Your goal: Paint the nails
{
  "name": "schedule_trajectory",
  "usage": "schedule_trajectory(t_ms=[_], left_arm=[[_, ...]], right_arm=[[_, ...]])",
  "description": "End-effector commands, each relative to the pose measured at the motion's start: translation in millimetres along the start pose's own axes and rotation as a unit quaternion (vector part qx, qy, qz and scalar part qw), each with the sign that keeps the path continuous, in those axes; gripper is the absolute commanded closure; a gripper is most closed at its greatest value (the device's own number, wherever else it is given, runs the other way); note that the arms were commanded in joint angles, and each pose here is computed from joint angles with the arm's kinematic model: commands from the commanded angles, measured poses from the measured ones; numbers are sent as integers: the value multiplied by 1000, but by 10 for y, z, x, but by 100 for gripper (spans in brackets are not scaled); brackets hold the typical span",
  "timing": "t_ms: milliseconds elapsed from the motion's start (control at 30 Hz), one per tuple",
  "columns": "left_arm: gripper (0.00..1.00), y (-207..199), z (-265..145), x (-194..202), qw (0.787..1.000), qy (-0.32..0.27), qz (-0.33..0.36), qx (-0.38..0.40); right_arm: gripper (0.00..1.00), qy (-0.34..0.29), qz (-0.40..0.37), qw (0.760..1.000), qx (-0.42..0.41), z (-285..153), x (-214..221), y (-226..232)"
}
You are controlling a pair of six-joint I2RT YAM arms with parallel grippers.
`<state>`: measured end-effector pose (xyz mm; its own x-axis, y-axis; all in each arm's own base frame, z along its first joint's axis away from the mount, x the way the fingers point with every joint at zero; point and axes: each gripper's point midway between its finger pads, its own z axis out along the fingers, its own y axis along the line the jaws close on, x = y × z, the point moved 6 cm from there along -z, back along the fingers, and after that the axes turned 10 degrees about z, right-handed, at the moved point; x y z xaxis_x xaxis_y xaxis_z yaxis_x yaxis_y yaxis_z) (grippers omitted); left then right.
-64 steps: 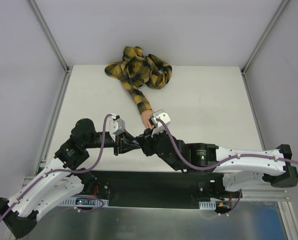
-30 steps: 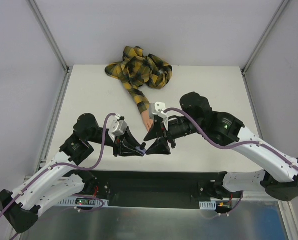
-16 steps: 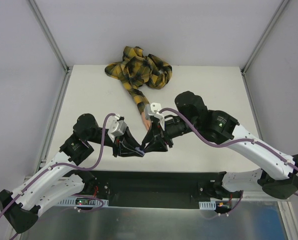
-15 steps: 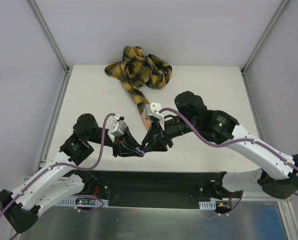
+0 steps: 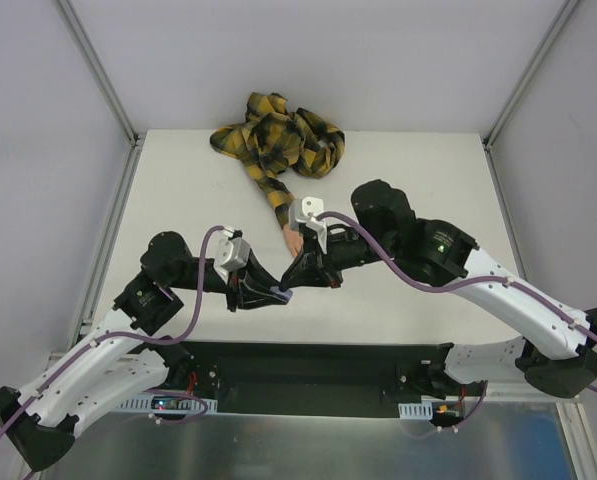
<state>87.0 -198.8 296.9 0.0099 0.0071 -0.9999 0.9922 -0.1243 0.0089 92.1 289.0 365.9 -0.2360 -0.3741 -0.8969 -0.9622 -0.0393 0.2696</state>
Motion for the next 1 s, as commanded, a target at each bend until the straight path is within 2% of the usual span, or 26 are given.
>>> schedule_trajectory(t_ms=[0, 67, 100, 133, 167, 200, 233, 267, 333, 367, 400, 467, 533, 567, 633, 667, 767, 833, 900, 967], left_arm=[[100, 249, -96, -232, 987, -29, 73, -137], [100, 286, -151, -248, 981, -33, 85, -172], [100, 365, -199, -263, 972, -35, 86, -215], [100, 396, -232, -248, 967, -37, 84, -237], [100, 401, -284, -296, 960, -49, 94, -260], [100, 450, -338, -298, 950, -52, 97, -293], [100, 478, -365, -257, 945, -49, 101, -308], [100, 471, -395, -281, 941, -53, 106, -318], [100, 473, -398, -271, 941, -52, 108, -318], [100, 473, -383, -268, 943, -50, 106, -312], [100, 463, -364, -271, 946, -50, 105, -303], [100, 460, -329, -253, 951, -46, 98, -289], [100, 461, -302, -225, 955, -41, 96, -279], [100, 459, -294, -218, 956, -40, 95, -275], [100, 448, -269, -212, 960, -38, 92, -262], [100, 413, -236, -200, 966, -36, 90, -240], [100, 344, -125, -161, 983, -18, 69, -170], [100, 321, -87, -174, 988, -14, 61, -144], [100, 246, -70, -181, 992, -15, 60, -111], [100, 180, -45, -203, 995, -21, 61, -76]], right_arm=[[99, -16, 28, 999, 8, 12, -58, 64], [100, -31, 48, 997, 51, 87, -44, 26], [100, -38, 63, 995, 67, 130, -31, 8], [99, -48, 123, 984, 121, 196, 56, -90], [100, -80, 144, 976, 143, 278, 18, -82], [100, -98, 199, 956, 192, 313, 74, -125], [99, -149, 289, 904, 278, 313, 127, -243], [100, -151, 313, 895, 281, 485, 288, -163], [100, -157, 304, 881, 326, 590, 335, -98], [100, -165, 300, 878, 335, 594, 181, -72], [100, -149, 296, 876, 350, 687, 194, -110], [100, -151, 293, 876, 352, 704, 143, -96], [90, -152, 280, 882, 347, 698, 139, -63], [77, -147, 266, 884, 355, 664, 141, -76], [63, -134, 242, 888, 366, 546, 130, -71], [48, -125, 226, 893, 370, 486, 125, -68], [29, -105, 188, 908, 359, 244, 80, -12], [26, -93, 171, 923, 331, 132, 98, 12], [20, -111, 159, 934, 302, -63, 62, 58], [19, -112, 157, 954, 232, -138, 66, 61]])
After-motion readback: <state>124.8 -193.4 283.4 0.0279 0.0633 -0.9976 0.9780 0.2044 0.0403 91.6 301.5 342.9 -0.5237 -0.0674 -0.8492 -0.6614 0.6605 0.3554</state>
